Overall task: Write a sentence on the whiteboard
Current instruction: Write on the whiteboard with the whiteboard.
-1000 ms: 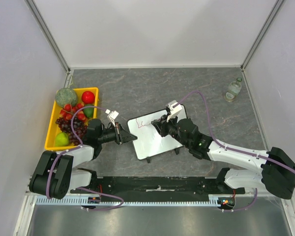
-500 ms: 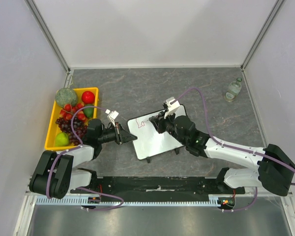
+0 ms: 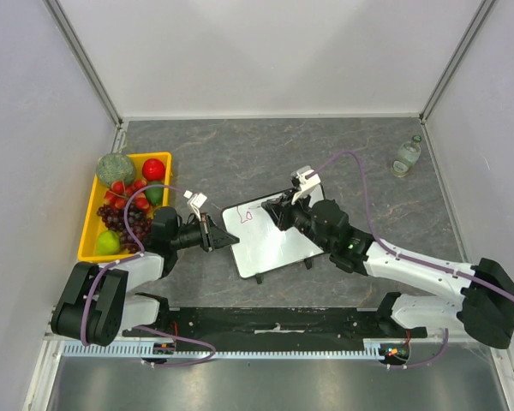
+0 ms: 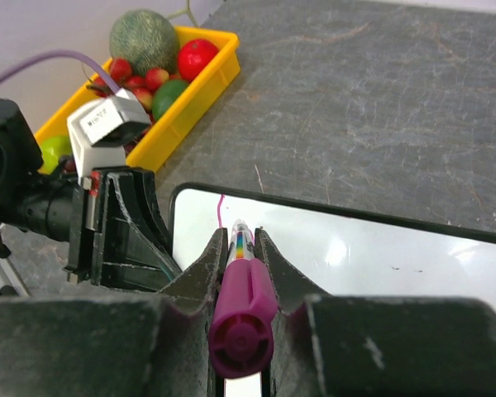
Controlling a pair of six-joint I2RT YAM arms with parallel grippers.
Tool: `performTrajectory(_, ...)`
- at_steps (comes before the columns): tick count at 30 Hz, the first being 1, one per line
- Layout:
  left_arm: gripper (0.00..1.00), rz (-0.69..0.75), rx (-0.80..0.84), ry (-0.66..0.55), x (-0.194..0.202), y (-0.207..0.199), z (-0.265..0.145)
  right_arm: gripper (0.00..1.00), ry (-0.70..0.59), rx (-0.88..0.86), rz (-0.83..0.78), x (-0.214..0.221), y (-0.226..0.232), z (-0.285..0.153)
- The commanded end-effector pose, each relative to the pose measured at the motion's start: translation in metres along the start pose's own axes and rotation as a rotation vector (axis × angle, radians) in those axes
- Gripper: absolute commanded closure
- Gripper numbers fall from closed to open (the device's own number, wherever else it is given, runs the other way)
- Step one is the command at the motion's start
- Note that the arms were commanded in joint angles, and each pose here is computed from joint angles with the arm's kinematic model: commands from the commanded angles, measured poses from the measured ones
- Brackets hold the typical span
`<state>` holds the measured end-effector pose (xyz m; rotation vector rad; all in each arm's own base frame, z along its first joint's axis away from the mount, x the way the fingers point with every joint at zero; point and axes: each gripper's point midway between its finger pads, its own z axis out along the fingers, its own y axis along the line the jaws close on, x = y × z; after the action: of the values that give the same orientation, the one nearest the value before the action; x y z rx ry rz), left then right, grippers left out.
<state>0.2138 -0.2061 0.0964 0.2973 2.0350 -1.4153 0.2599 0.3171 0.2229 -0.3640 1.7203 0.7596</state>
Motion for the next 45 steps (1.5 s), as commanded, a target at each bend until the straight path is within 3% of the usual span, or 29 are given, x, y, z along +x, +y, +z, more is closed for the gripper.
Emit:
performTrajectory(1,0.98,0.043,0.015,-0.014,-0.007,-0.003,0.001,1.00,-0.067,-0.005,0.026,-0.027,0.001,-0.008)
performTrajectory(25,0.98,0.042,0.018,-0.013,-0.007,-0.004,0.001,1.00,-0.006,0.069,0.030,0.009,-0.020,0.009)
performTrajectory(45,0.98,0.041,0.017,-0.012,-0.006,-0.003,0.001,1.00,0.039,0.081,0.029,0.031,-0.031,-0.011)
